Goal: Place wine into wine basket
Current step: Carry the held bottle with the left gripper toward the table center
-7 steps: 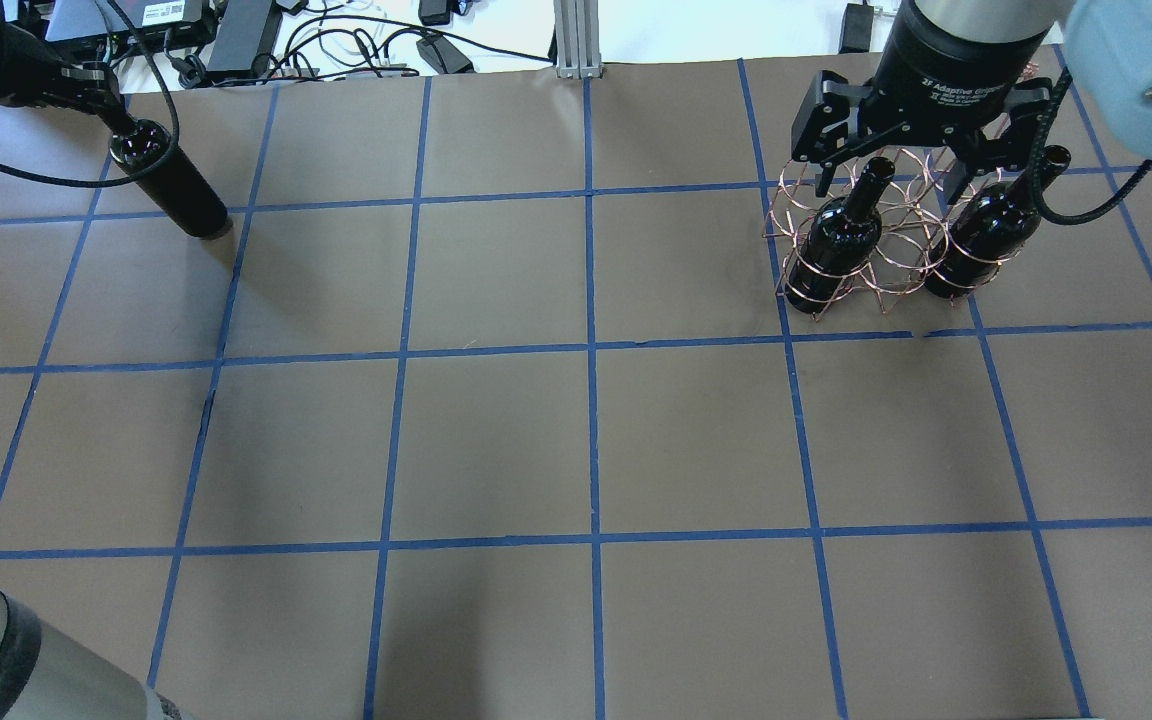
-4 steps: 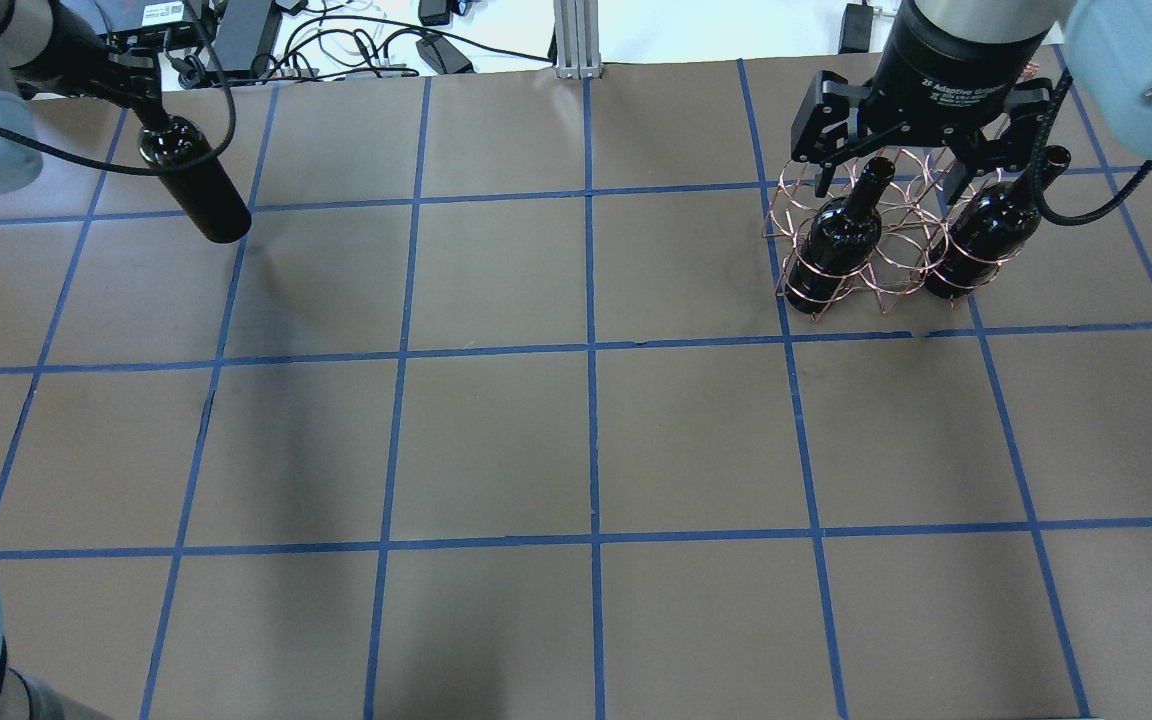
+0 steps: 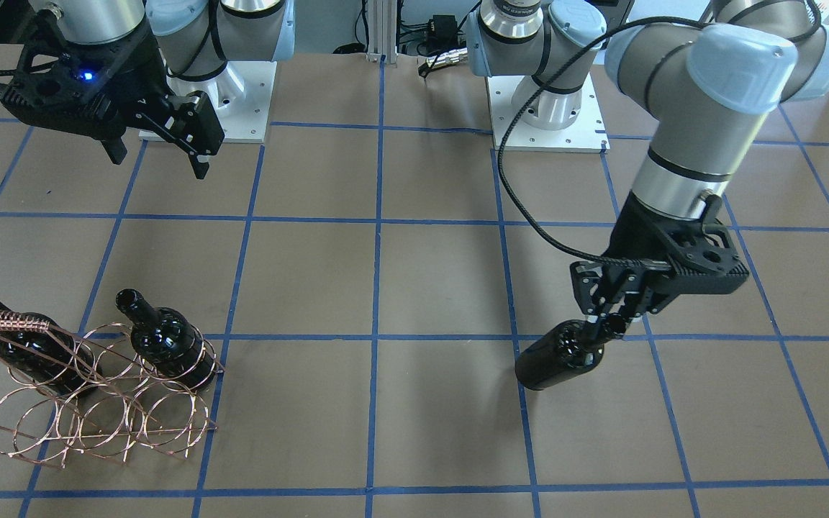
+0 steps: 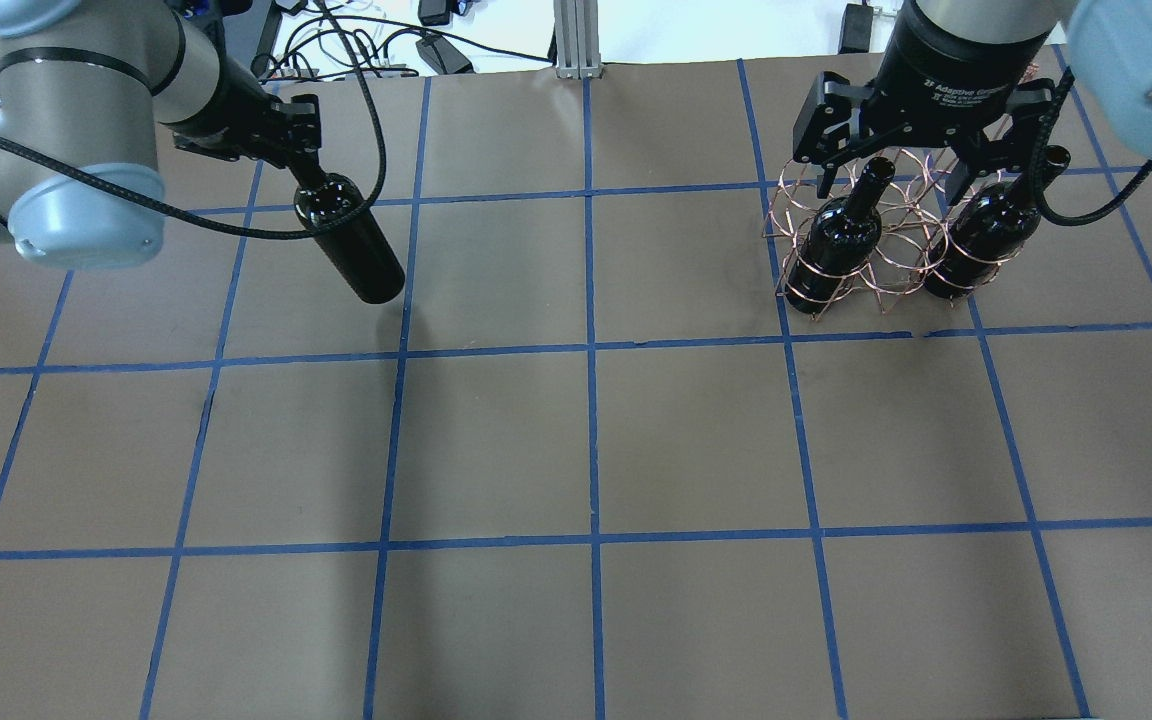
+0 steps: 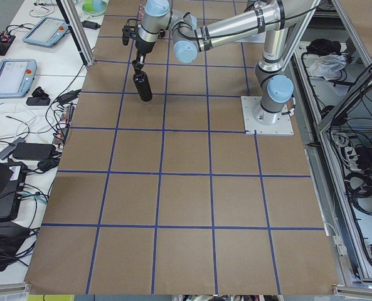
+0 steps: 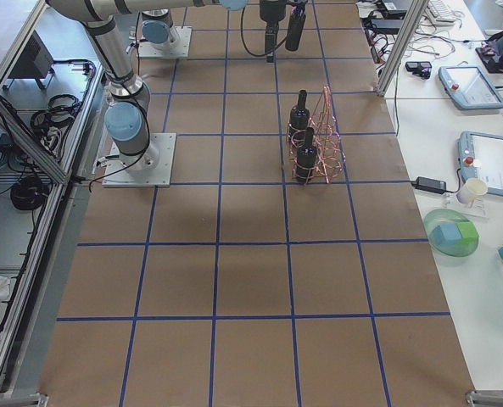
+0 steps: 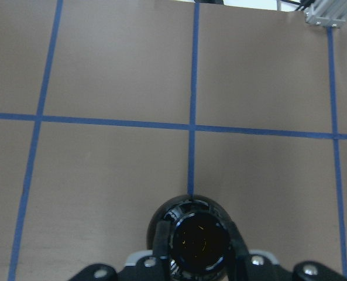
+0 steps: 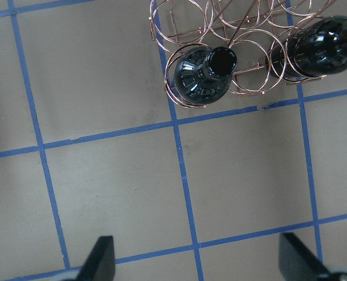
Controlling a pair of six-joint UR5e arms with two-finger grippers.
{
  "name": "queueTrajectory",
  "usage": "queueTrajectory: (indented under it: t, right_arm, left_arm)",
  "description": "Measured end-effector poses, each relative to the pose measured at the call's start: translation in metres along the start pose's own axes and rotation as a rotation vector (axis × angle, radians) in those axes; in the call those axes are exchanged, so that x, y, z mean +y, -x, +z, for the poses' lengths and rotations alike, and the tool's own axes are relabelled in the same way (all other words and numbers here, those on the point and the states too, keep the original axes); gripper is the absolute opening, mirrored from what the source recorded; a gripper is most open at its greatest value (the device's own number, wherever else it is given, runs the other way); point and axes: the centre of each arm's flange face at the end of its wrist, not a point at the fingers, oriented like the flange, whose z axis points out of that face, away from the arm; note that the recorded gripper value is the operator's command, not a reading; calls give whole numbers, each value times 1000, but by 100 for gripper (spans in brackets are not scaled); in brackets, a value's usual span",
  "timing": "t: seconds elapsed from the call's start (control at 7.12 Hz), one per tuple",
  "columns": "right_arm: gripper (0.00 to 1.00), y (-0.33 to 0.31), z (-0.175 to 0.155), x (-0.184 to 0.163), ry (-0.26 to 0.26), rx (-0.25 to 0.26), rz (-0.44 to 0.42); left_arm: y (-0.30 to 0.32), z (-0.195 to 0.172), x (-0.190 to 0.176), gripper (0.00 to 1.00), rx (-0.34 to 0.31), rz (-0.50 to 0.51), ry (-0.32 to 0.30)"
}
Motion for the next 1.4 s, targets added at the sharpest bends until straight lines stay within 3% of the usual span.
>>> queueTrajectory:
  t: [0.56,0.98,1.4]
  right_arm:
    - [100,0,-3,2,-5,-3,-1]
    - [100,-1,-3,3,-3,-2,-5]
    - [100,-1,-2,3,6,-2,-5]
  left_arm:
    - [-133,-6,81,10,-80,-157,15]
    - [-154,3,104,10,-145,-225,4]
    - [-157,17,111,10,-164,-283,14]
